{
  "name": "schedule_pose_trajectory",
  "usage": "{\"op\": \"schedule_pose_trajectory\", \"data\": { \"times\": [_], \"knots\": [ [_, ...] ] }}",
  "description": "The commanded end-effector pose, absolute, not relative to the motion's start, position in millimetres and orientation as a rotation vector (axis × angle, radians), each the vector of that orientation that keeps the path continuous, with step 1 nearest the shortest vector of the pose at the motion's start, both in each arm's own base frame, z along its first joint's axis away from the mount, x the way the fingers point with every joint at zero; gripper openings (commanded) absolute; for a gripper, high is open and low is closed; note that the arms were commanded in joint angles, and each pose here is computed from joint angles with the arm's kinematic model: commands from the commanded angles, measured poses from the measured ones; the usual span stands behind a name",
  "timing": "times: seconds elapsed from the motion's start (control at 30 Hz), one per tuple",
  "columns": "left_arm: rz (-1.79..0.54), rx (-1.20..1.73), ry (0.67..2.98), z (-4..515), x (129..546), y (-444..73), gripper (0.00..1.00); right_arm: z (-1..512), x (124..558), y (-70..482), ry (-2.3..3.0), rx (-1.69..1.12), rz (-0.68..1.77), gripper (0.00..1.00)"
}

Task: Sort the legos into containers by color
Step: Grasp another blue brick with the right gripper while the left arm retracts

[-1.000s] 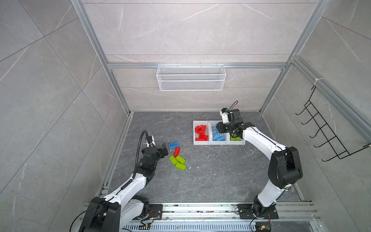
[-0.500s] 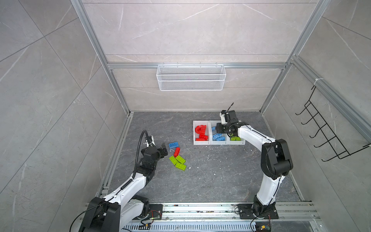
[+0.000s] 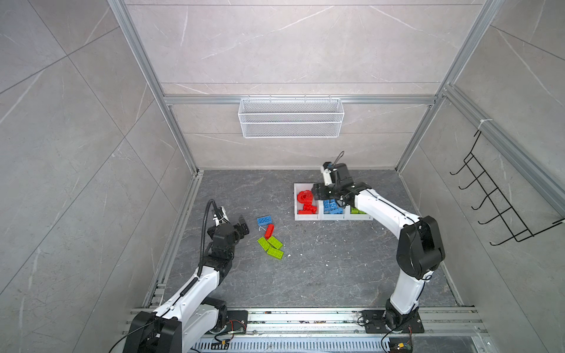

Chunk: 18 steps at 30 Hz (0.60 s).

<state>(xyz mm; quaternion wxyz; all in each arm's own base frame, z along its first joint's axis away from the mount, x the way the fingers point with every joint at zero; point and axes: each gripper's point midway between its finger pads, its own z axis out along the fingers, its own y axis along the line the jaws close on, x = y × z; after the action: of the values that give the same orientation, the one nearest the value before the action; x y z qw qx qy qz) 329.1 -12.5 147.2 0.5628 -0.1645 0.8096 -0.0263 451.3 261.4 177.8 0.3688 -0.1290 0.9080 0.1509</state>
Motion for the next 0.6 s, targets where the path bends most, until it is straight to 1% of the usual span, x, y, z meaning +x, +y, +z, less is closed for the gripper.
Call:
{"op": "schedule_pose_trajectory", "data": {
  "times": [0.0,0.1,0.27,0.43,0.5,0.57],
  "knots": [
    [-0.142,-0.539,1.857,146.4,324.3,7.4,1.0,190.3,409.2,314.8,2.334,-0.347,0.453,0.84],
    [-0.162,-0.611,1.839,143.0,318.8,20.9,1.0,180.8,393.6,356.5,2.325,-0.352,0.467,0.86],
    [-0.168,-0.609,1.816,144.6,315.8,22.2,1.0,144.6,389.7,414.0,2.374,-0.391,0.436,0.89],
    [-0.179,-0.619,1.839,137.1,321.0,20.0,1.0,100.0,400.7,448.9,2.467,-0.469,0.332,0.91],
    [-0.178,-0.63,1.845,135.6,320.9,20.6,1.0,87.9,402.8,457.6,2.49,-0.5,0.287,0.95],
    [-0.189,-0.634,1.837,134.7,320.4,20.1,1.0,79.0,404.0,466.1,2.496,-0.517,0.26,0.97]
  ]
}}
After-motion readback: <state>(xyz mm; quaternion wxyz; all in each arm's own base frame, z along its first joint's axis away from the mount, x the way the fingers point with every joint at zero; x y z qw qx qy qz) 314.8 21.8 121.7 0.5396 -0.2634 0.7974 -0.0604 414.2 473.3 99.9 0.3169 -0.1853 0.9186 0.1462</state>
